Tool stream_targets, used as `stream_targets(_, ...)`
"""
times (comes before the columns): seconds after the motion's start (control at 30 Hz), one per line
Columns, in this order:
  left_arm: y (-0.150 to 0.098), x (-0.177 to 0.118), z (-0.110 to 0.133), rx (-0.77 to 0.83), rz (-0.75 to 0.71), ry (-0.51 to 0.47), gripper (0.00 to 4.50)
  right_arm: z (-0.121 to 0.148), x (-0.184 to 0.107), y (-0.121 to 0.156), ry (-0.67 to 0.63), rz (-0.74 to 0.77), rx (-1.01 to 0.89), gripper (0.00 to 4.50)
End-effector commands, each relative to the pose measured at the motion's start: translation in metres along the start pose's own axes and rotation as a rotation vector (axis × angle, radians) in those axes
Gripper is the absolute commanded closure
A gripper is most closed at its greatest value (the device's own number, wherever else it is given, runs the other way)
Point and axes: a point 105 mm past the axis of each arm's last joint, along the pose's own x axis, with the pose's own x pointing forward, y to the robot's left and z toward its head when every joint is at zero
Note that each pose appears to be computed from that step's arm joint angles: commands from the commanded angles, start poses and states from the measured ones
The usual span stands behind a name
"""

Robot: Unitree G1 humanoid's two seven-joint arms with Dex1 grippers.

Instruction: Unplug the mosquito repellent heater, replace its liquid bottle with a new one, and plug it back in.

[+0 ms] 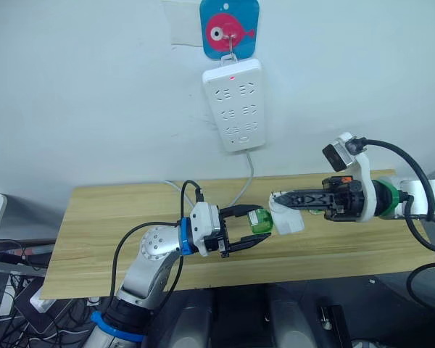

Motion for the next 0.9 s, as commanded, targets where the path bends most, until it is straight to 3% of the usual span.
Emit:
stream_targets(0.03, -0.012, 0.008, 0.022, 0.046, -0.072, -0.086, 2.25, 0.015, -0.004, -0.005, -0.065, -0.067, -0.018, 4.45)
stream_targets(0.5, -0.011, 0.01, 0.028, 0.045, -0.079, -0.109, 2.25, 0.001, 0.004, -0.012, -0.044, -0.15, -0.032, 4.45)
stream_targets(0.73, 0.001, 0.002, 0.018, -0.022, 0.0, -0.072, 2.25, -0.008, -0.017, 0.026, 0.052, 0.011, -0.104, 4.45)
stream_targets(0.83, 0.001, 0.0, 0.018, -0.026, 0.005, -0.071, 2.25, -0.011, -0.029, 0.029, 0.074, -0.014, -0.101, 3.87)
stream_targets(0.9, 0.0, -0.001, 0.017, -0.028, 0.007, -0.071, 2.25, -0.012, -0.036, 0.03, 0.078, -0.047, -0.107, 3.19)
